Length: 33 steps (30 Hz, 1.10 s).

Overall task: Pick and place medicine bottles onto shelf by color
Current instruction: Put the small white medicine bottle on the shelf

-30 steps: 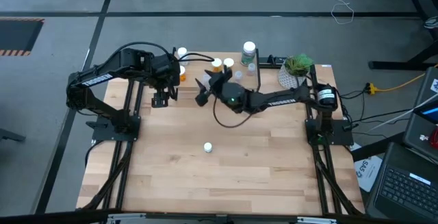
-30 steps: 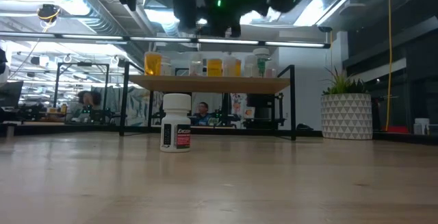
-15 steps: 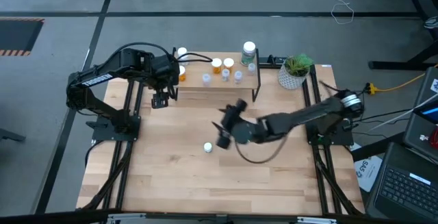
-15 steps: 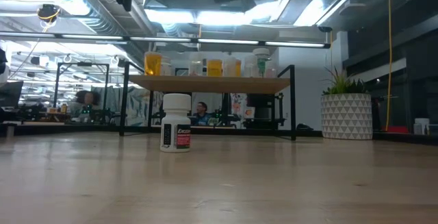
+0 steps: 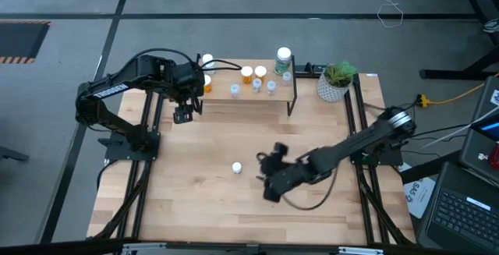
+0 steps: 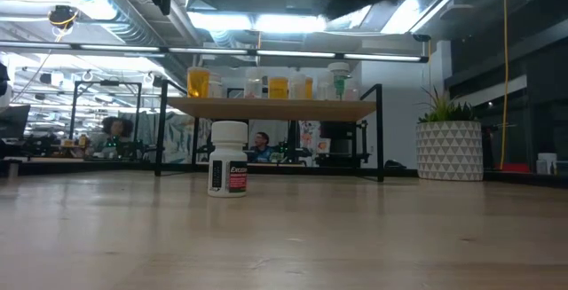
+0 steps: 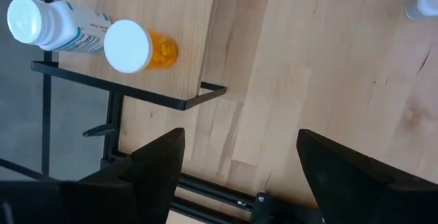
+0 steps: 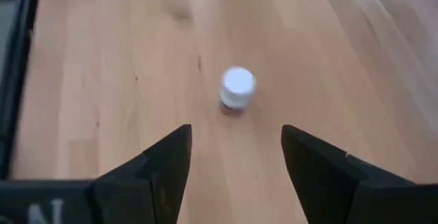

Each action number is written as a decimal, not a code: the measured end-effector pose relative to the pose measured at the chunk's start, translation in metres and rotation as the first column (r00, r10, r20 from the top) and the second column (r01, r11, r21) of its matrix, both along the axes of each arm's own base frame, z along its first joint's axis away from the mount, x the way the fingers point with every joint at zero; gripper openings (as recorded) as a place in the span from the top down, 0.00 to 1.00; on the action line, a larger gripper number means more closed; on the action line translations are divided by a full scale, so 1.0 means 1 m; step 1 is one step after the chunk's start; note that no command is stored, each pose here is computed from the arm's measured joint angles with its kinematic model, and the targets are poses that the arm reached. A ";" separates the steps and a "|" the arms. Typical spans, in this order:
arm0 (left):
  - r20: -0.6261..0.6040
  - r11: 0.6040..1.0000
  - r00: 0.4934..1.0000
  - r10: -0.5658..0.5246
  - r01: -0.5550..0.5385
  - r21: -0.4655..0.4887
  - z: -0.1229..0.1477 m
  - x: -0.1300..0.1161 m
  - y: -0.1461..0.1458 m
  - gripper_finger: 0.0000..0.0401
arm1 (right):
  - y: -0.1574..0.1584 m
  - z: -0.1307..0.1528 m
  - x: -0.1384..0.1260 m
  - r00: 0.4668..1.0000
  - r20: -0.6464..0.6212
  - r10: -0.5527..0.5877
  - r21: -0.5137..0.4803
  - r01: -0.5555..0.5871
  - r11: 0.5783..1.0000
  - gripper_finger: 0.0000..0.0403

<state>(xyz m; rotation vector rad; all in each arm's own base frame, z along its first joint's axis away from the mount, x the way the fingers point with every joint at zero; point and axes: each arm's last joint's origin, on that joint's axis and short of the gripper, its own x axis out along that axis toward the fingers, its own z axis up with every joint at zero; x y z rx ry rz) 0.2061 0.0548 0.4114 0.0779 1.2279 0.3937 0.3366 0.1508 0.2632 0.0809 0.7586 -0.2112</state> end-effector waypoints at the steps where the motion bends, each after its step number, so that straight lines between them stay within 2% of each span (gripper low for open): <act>1: 0.000 1.000 1.000 -0.001 0.001 0.000 0.000 0.000 0.000 0.31 | 0.003 -0.009 0.007 0.999 0.002 0.034 -0.030 -0.034 0.999 0.44; 5: -0.024 1.000 1.000 0.001 -0.001 -0.007 -0.001 -0.002 -0.001 0.31 | 0.007 -0.032 0.028 0.994 0.017 0.109 -0.096 -0.107 0.990 0.44; 8: -0.003 0.998 1.000 -0.027 0.026 -0.060 0.000 -0.004 -0.003 0.31 | 0.002 -0.038 0.034 0.996 0.010 0.090 -0.049 -0.089 0.995 0.44; 10: 0.059 0.990 0.996 -0.059 0.066 -0.122 0.007 -0.017 -0.009 0.31 | -0.002 -0.038 0.037 0.998 0.015 0.062 -0.018 -0.062 0.998 0.44; 12: 0.114 0.985 0.991 -0.073 0.089 -0.146 0.016 -0.033 -0.014 0.31 | -0.006 -0.038 0.038 0.999 0.021 0.040 -0.003 -0.039 0.999 0.44; 16: 0.231 0.988 0.973 0.015 0.020 -0.150 0.027 -0.065 -0.021 0.31 | -0.009 -0.036 0.042 0.998 0.047 0.045 0.027 -0.047 0.999 0.44; 20: 0.344 0.981 0.930 0.130 -0.070 -0.183 0.020 -0.101 -0.030 0.31 | -0.012 -0.033 0.047 0.994 0.094 0.050 0.061 -0.056 0.997 0.44; 23: 0.466 0.965 0.860 0.208 -0.104 -0.239 0.004 -0.123 -0.036 0.31 | -0.014 -0.030 0.050 0.991 0.118 0.060 0.053 -0.067 0.996 0.44; 25: 0.567 0.959 0.792 0.228 -0.083 -0.270 -0.010 -0.133 -0.040 0.31 | -0.016 -0.030 0.051 0.990 0.118 0.077 0.049 -0.083 0.995 0.44; 28: 0.716 0.963 0.666 0.211 -0.017 -0.268 -0.037 -0.140 -0.043 0.31 | -0.018 -0.030 0.053 0.989 0.123 0.083 0.050 -0.089 0.995 0.44; 30: 0.803 0.966 0.562 0.200 0.026 -0.259 -0.057 -0.138 -0.043 0.31 | -0.020 -0.030 0.053 0.989 0.124 0.079 0.051 -0.086 0.995 0.44; 33: 0.879 0.968 0.440 0.183 0.077 -0.240 -0.092 -0.130 -0.043 0.31 | -0.022 -0.030 0.054 0.987 0.115 0.108 0.082 -0.118 0.990 0.44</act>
